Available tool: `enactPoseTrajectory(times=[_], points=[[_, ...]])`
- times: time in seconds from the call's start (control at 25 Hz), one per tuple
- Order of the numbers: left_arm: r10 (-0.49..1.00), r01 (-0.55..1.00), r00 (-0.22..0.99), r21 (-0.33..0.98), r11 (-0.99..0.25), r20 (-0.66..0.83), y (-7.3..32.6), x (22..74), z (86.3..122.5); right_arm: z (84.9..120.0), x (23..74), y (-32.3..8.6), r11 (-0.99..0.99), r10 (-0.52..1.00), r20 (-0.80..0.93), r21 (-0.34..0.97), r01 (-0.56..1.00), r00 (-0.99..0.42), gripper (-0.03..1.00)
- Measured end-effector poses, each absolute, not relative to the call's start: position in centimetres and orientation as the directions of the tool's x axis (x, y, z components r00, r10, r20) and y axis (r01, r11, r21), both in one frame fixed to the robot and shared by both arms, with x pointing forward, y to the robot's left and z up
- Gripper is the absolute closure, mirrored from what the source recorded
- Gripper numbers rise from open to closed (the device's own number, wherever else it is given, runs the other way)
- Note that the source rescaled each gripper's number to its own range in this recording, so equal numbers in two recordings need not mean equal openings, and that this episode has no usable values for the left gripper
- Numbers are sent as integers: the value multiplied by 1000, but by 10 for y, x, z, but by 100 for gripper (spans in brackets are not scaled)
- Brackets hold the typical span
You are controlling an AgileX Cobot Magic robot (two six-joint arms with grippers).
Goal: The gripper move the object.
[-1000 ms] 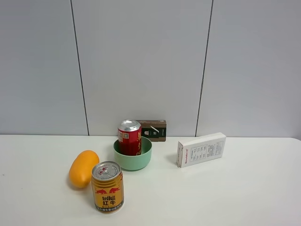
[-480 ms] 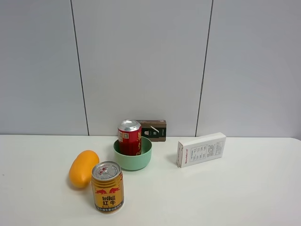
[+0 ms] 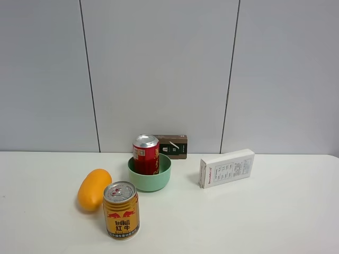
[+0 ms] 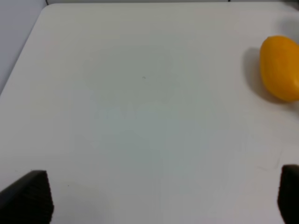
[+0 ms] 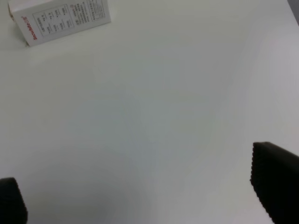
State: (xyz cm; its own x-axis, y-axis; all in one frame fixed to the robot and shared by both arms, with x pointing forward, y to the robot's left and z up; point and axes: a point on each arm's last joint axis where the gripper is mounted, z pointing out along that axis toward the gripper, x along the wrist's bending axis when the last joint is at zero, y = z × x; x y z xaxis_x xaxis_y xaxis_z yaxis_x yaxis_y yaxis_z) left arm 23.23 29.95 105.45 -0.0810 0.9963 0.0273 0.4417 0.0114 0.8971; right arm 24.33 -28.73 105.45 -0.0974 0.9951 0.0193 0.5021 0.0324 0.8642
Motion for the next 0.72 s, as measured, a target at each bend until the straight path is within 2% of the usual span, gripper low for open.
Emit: enactPoseTrajectory(times=[0.72], points=[[996,442,-81,897,10,28,300,232,1055,1055,243,-287,27,995,24,864,503,-95,-3]])
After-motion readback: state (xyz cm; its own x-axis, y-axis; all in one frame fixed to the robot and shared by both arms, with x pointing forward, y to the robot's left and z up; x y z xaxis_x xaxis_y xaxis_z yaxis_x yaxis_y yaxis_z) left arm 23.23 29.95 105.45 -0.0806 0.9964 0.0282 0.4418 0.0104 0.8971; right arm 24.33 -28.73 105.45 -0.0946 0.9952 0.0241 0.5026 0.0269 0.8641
